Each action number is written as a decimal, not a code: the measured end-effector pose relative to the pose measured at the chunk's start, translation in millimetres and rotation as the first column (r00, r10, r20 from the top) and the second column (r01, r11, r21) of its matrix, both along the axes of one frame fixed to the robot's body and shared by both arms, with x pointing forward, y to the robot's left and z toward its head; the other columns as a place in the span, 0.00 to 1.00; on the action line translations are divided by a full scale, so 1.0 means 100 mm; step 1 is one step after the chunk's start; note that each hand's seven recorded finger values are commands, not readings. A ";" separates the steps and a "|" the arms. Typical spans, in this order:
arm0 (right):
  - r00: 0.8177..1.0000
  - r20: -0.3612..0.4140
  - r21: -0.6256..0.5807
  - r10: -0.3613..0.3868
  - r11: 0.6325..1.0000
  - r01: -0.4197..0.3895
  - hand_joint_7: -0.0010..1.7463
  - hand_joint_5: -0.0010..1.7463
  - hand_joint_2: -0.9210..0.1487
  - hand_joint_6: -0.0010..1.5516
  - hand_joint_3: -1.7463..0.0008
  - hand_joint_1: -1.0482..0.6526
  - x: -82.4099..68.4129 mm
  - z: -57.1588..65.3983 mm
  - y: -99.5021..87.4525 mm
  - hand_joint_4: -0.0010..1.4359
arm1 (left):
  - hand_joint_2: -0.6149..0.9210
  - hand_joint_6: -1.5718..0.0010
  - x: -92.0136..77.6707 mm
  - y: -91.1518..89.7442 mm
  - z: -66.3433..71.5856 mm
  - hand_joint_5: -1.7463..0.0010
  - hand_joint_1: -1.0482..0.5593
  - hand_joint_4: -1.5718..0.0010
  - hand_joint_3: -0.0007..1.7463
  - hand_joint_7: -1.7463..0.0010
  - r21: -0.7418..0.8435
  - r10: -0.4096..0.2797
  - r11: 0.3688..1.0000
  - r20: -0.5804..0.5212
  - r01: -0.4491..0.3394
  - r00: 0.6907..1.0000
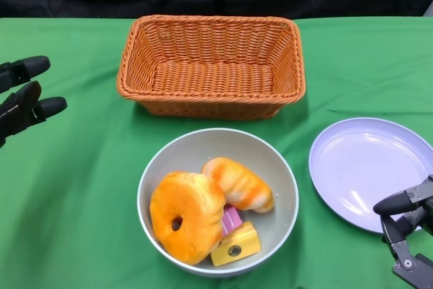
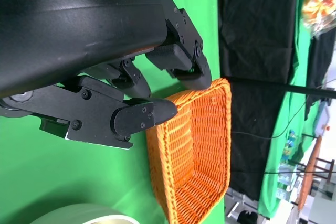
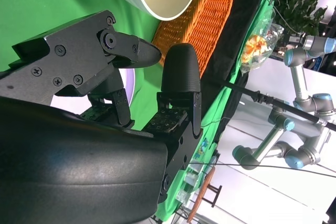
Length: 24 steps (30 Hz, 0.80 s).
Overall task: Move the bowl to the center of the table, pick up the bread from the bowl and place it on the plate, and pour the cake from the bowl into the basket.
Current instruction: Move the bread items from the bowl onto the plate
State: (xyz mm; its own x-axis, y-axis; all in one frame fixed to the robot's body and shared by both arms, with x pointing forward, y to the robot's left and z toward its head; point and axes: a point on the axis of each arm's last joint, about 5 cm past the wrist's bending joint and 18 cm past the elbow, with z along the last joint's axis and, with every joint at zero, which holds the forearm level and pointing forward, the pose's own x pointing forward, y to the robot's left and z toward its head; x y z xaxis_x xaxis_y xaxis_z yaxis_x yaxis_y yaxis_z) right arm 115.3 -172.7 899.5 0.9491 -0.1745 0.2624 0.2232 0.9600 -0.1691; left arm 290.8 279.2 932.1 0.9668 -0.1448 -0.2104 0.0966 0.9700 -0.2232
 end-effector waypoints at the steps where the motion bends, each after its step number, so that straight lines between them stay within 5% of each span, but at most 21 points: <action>1: 1.000 0.000 0.000 0.000 1.000 0.000 0.69 0.91 0.25 0.46 0.57 0.57 0.00 0.00 0.00 0.49 | 1.00 0.51 0.00 0.00 0.00 0.72 0.58 0.53 0.26 0.84 0.003 0.002 1.000 0.008 -0.002 1.000; 8: 1.000 0.000 0.000 -0.001 1.000 0.001 0.69 0.91 0.25 0.46 0.57 0.57 0.00 0.00 0.00 0.49 | 1.00 0.51 0.00 0.00 0.01 0.71 0.58 0.53 0.26 0.84 0.005 0.004 1.000 0.015 -0.004 1.000; 9: 1.000 -0.001 -0.004 0.003 1.000 -0.003 0.60 0.80 0.23 0.44 0.63 0.55 0.00 0.00 0.00 0.47 | 1.00 0.47 0.00 0.00 -0.01 0.44 0.60 0.55 0.24 0.73 0.024 0.015 1.000 0.038 -0.016 0.999; 10: 1.000 -0.005 -0.013 0.014 1.000 -0.014 0.46 0.68 0.14 0.45 0.76 0.51 -0.01 0.00 -0.01 0.45 | 1.00 0.52 -0.01 -0.02 -0.03 0.21 0.62 0.60 0.22 0.51 0.049 0.036 0.998 0.088 -0.040 0.995; 11: 1.000 -0.007 -0.030 0.027 0.999 -0.028 0.33 0.58 0.07 0.46 0.87 0.49 -0.01 0.01 -0.02 0.44 | 1.00 0.56 -0.02 -0.04 -0.07 0.11 0.63 0.62 0.23 0.38 0.075 0.052 0.995 0.131 -0.062 0.990; 14: 0.996 -0.010 -0.126 0.086 0.988 -0.086 0.15 0.42 0.01 0.47 0.96 0.43 -0.04 0.11 -0.06 0.45 | 1.00 0.59 -0.08 -0.12 -0.21 0.05 0.63 0.62 0.23 0.29 0.156 0.091 0.979 0.247 -0.132 0.965; 16: 0.989 -0.030 -0.244 0.147 0.958 -0.150 0.06 0.29 0.00 0.44 0.97 0.39 -0.08 0.29 -0.06 0.43 | 1.00 0.60 -0.14 -0.17 -0.33 0.05 0.63 0.63 0.23 0.28 0.203 0.104 0.964 0.298 -0.170 0.949; 20: 0.965 -0.043 -0.393 0.260 0.883 -0.256 0.01 0.18 0.00 0.37 0.99 0.33 -0.08 0.64 0.05 0.40 | 1.00 0.60 -0.20 -0.22 -0.47 0.07 0.62 0.62 0.22 0.29 0.259 0.082 0.951 0.319 -0.170 0.944; 24: 0.960 -0.067 -0.418 0.272 0.866 -0.274 0.00 0.16 0.00 0.36 0.99 0.32 -0.06 0.74 0.09 0.40 | 1.00 0.59 -0.22 -0.22 -0.50 0.07 0.62 0.61 0.21 0.29 0.268 0.087 0.945 0.340 -0.185 0.936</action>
State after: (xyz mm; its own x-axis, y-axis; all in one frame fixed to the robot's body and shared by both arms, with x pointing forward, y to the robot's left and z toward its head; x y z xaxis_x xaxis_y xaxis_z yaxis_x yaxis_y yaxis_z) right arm 109.1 -163.3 973.4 0.9444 0.2168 0.2471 -0.0395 0.8210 -0.5695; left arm 269.0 256.8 882.2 0.9949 0.0135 0.1000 -0.0227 0.9955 0.0917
